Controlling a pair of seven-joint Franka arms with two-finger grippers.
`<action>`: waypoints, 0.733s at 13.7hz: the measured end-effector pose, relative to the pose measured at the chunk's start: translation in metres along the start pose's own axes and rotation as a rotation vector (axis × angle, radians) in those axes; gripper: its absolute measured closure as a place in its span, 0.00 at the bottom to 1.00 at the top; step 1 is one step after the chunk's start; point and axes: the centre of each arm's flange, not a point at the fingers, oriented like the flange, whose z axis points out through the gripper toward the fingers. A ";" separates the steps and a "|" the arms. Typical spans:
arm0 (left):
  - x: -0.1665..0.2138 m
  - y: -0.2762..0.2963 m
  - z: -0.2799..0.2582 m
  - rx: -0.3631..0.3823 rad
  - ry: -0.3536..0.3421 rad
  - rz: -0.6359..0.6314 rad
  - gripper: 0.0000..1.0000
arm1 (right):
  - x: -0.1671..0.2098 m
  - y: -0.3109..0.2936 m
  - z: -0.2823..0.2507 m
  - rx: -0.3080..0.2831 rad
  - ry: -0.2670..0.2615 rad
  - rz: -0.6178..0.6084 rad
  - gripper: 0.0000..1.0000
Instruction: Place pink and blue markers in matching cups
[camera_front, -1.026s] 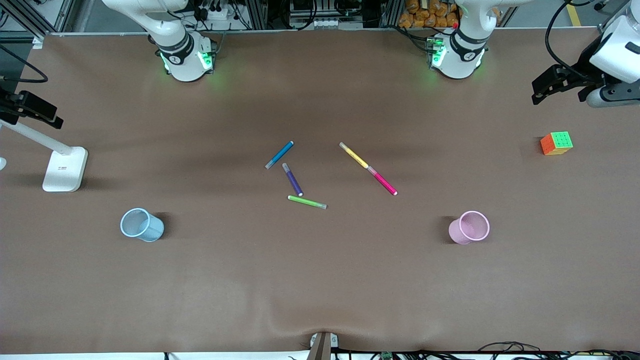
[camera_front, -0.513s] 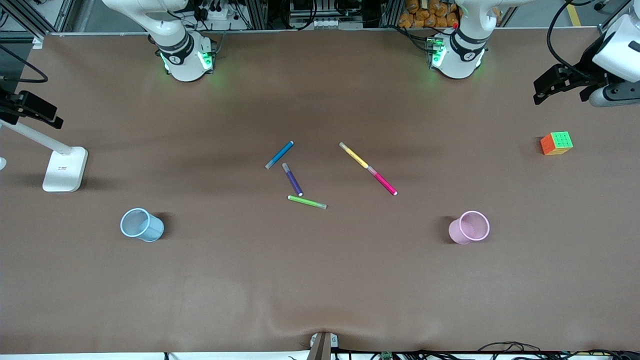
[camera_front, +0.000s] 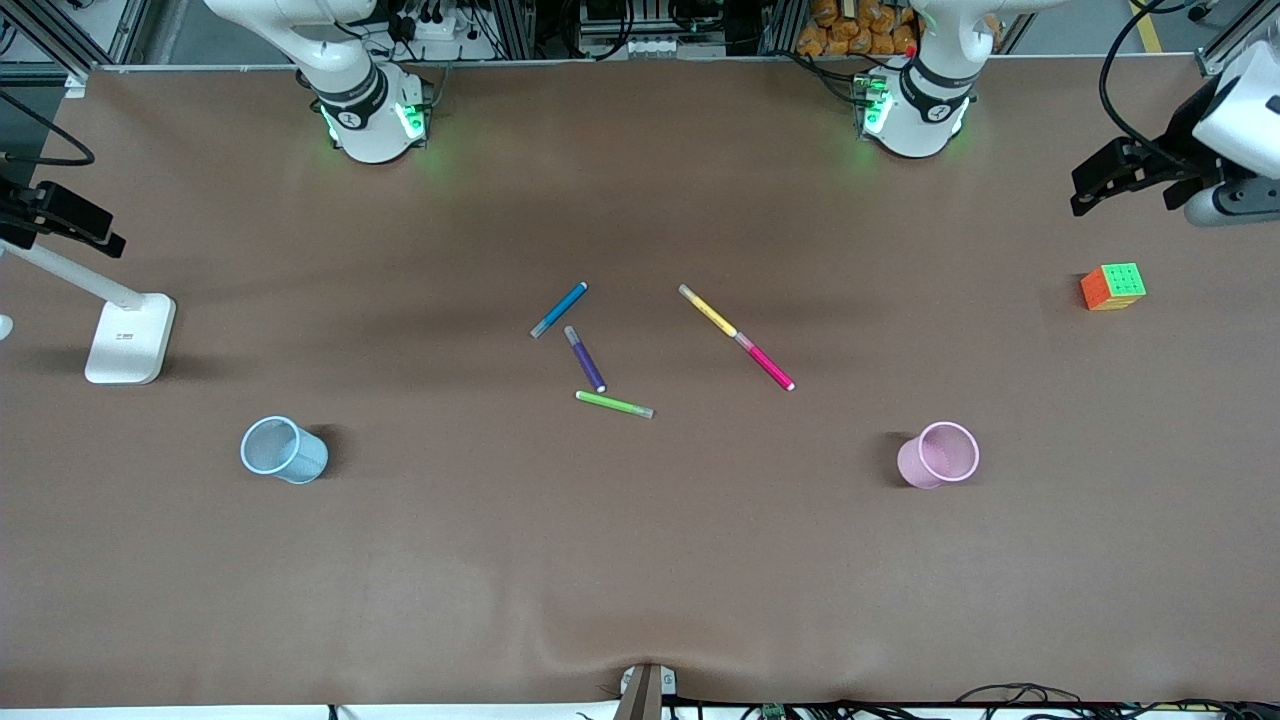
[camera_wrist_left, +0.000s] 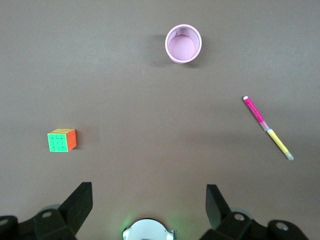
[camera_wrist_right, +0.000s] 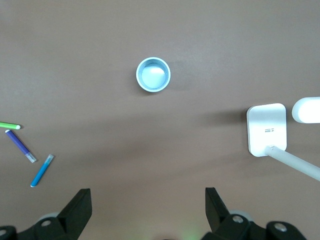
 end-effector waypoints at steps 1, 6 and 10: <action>0.002 0.000 0.001 0.000 -0.003 0.000 0.00 | 0.000 0.000 0.000 0.000 0.000 0.000 0.00; 0.002 0.000 0.003 0.002 -0.020 -0.004 0.00 | 0.000 0.000 0.000 0.001 0.000 0.000 0.00; 0.002 0.001 0.006 0.003 -0.033 -0.022 0.00 | 0.000 -0.004 0.000 0.006 0.000 -0.008 0.00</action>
